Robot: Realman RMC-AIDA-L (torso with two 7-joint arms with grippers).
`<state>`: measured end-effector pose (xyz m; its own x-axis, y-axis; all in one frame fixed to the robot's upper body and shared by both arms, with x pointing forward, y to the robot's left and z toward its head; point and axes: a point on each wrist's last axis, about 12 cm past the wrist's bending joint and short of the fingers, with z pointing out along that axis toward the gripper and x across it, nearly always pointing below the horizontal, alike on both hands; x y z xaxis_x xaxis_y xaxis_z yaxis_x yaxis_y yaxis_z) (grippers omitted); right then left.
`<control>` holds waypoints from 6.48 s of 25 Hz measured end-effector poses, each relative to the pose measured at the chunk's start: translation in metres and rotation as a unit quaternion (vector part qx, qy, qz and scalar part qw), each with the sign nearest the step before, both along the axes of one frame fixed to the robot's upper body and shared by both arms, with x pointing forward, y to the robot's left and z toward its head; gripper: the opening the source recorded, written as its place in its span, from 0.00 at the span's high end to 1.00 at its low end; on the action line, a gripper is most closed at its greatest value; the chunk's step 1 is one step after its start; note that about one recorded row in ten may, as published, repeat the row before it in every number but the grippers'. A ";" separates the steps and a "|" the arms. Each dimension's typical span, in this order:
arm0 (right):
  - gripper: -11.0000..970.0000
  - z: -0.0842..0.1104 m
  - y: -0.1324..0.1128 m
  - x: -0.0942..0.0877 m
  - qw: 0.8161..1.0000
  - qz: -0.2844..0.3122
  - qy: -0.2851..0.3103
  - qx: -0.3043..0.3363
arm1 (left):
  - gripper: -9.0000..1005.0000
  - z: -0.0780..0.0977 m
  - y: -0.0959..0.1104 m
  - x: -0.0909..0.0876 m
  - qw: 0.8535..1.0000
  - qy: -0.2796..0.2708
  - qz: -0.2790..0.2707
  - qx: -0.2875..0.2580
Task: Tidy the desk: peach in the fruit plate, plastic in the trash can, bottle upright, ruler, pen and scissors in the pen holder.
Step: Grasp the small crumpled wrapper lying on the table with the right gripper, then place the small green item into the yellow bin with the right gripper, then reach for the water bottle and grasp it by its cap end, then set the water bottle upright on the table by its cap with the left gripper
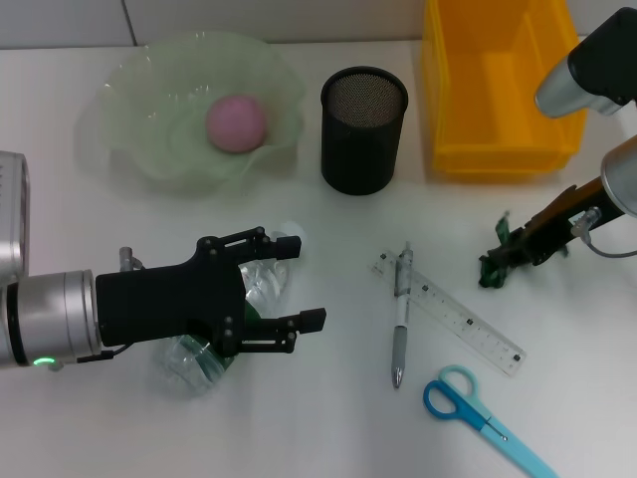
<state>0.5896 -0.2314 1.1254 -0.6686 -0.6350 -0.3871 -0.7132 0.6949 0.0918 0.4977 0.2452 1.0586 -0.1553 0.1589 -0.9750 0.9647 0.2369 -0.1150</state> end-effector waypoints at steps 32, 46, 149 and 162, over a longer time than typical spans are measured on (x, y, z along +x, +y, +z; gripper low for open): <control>0.94 0.071 -0.029 0.057 0.973 -0.047 -0.219 0.055 | 0.20 -0.003 0.000 0.000 1.000 0.002 0.005 0.006; 0.66 0.058 -0.029 0.062 0.966 -0.054 -0.244 0.064 | 0.21 -0.002 0.000 -0.001 1.000 0.002 0.005 0.004; 0.13 -0.063 -0.094 -0.137 0.895 0.032 -0.215 0.390 | 0.55 0.061 0.026 0.017 0.985 -0.032 0.131 0.105; 0.13 -0.061 -0.091 -0.133 0.894 0.035 -0.209 0.394 | 0.55 0.046 0.053 0.008 0.985 -0.056 0.158 0.042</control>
<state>0.4567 -0.3228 1.0646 -0.3299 -0.0892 -0.9398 -0.8390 0.4840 0.2486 0.5059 0.2983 1.1044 -0.1023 0.2013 -0.9742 0.8463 0.5323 0.0211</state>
